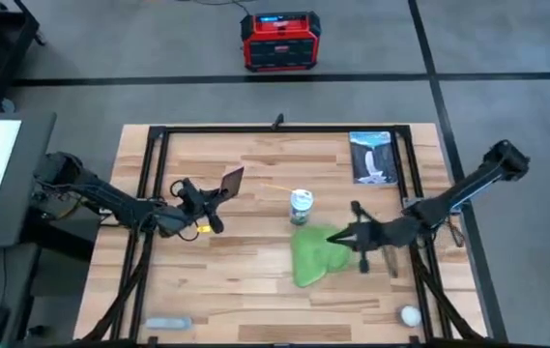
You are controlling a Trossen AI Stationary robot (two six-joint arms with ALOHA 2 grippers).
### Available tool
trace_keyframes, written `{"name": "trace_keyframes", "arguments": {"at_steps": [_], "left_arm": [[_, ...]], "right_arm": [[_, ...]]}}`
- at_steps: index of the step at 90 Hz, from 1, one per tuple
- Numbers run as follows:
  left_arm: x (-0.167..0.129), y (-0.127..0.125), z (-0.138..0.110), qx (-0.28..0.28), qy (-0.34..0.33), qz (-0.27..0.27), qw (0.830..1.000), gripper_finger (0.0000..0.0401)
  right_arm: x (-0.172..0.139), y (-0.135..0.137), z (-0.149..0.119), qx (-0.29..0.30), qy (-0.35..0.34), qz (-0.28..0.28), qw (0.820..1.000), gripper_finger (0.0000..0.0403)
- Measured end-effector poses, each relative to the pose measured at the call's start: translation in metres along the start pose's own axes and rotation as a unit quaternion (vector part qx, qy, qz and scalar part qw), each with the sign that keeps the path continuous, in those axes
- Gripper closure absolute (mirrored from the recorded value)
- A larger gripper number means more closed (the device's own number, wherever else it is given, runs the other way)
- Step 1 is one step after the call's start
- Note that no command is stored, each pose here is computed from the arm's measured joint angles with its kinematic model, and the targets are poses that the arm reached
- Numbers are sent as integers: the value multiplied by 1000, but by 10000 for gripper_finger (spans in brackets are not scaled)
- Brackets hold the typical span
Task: Apply microfiber cloth
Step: Spray the front of the pink phone using the white spray bottle
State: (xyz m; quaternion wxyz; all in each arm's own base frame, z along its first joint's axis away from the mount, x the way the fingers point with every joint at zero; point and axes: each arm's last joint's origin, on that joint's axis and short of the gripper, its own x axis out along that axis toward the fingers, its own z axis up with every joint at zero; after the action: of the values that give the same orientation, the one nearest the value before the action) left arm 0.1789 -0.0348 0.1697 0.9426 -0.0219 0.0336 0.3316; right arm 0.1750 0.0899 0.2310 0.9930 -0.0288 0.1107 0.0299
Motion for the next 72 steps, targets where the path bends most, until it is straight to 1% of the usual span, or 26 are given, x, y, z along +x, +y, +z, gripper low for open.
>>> {"name": "trace_keyframes", "arguments": {"at_steps": [10, 19, 27, 33, 45, 55, 62, 72], "left_arm": [[0, 0, 2, 19, -7, -2, 1000, 396], [4, 3, 5, 28, -15, 10, 999, 397], [9, 7, 7, 33, -19, 28, 999, 397], [13, 11, 10, 25, -29, 42, 998, 397], [19, 17, 14, 25, -41, 57, 997, 397], [22, 20, 18, 19, -54, 61, 996, 397], [23, 21, 19, 17, -56, 64, 996, 397], [23, 21, 21, 11, -63, 64, 996, 397]], "right_arm": [[-10, -13, -22, 22, -67, 23, 997, 403], [-11, -25, -39, 35, -93, 25, 995, 403], [-7, -34, -42, 49, -102, 32, 993, 403], [-1, -39, -40, 53, -101, 38, 993, 403], [13, -48, -22, 57, -94, 51, 993, 403], [28, -57, -5, 58, -29, 41, 997, 403], [37, -63, 15, 53, 10, 29, 998, 403], [45, -68, 44, 28, 47, 22, 998, 403]]}}
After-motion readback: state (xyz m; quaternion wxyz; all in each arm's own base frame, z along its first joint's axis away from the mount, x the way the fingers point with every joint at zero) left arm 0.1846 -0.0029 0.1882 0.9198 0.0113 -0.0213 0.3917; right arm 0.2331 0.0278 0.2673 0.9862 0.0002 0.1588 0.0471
